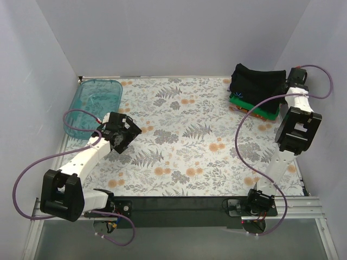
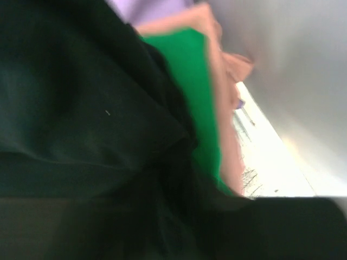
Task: Fold and stack the t-shirts
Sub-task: Neatly place the folded tshirt to the corner
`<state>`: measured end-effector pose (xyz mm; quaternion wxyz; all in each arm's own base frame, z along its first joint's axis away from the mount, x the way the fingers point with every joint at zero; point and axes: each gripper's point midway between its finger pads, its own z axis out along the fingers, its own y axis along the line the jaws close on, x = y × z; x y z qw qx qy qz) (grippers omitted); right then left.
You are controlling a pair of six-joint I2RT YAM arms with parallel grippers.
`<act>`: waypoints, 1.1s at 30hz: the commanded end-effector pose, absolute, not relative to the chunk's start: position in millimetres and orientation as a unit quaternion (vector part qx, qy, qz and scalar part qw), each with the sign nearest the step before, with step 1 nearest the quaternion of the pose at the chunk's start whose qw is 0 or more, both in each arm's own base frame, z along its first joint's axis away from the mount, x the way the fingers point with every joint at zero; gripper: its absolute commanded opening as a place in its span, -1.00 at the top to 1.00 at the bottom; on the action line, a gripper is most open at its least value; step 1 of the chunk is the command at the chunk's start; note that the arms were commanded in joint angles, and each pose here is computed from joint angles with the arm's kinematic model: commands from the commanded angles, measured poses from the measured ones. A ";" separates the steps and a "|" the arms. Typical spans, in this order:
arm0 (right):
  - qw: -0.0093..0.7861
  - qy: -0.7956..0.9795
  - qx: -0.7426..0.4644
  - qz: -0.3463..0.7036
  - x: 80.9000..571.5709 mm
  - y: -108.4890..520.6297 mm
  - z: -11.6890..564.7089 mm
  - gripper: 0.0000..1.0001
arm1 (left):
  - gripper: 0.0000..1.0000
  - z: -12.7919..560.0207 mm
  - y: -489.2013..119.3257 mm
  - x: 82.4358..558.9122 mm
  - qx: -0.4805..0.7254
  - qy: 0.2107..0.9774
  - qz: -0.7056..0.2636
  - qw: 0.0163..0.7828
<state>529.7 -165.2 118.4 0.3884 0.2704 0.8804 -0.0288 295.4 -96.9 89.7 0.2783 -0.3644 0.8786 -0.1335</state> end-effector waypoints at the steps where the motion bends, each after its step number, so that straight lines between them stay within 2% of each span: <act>1: 0.342 0.886 0.304 0.077 521.6 -159.7 81.9 0.16 | -0.96 105.2 -98.3 307.5 -0.361 0.872 -0.145 0.297; 3: 0.341 0.889 0.293 0.082 521.1 -158.5 81.3 -0.04 | -0.96 106.2 -99.4 307.7 -0.360 0.872 -0.147 0.296; 7: 0.363 0.886 0.277 0.083 519.6 -155.6 105.5 -0.64 | -0.96 108.3 -99.4 308.2 -0.362 0.871 -0.149 0.298; 8: 0.363 0.887 0.273 0.085 517.1 -153.7 107.0 -0.87 | -0.96 107.4 -100.1 308.0 -0.362 0.871 -0.149 0.296; 9: 0.375 0.885 0.262 0.083 517.0 -152.0 118.9 -0.97 | -0.96 108.6 -100.5 308.2 -0.361 0.871 -0.151 0.297; 16: 0.414 0.883 0.209 0.068 516.7 -127.4 159.0 -0.97 | -0.96 111.6 -103.6 306.8 -0.358 0.871 -0.162 0.296; 23: 0.454 0.866 0.201 -0.056 525.5 -121.9 200.7 -0.97 | -0.97 118.6 -102.6 304.9 -0.355 0.867 -0.168 0.307; 27: 0.466 0.855 0.207 -0.090 538.6 -122.7 211.2 -0.97 | -0.97 122.4 -100.6 305.0 -0.356 0.864 -0.167 0.315; 33: 0.486 0.864 0.123 -0.047 591.7 -103.5 202.8 -0.97 | -0.96 122.3 -100.2 307.3 -0.359 0.863 -0.165 0.315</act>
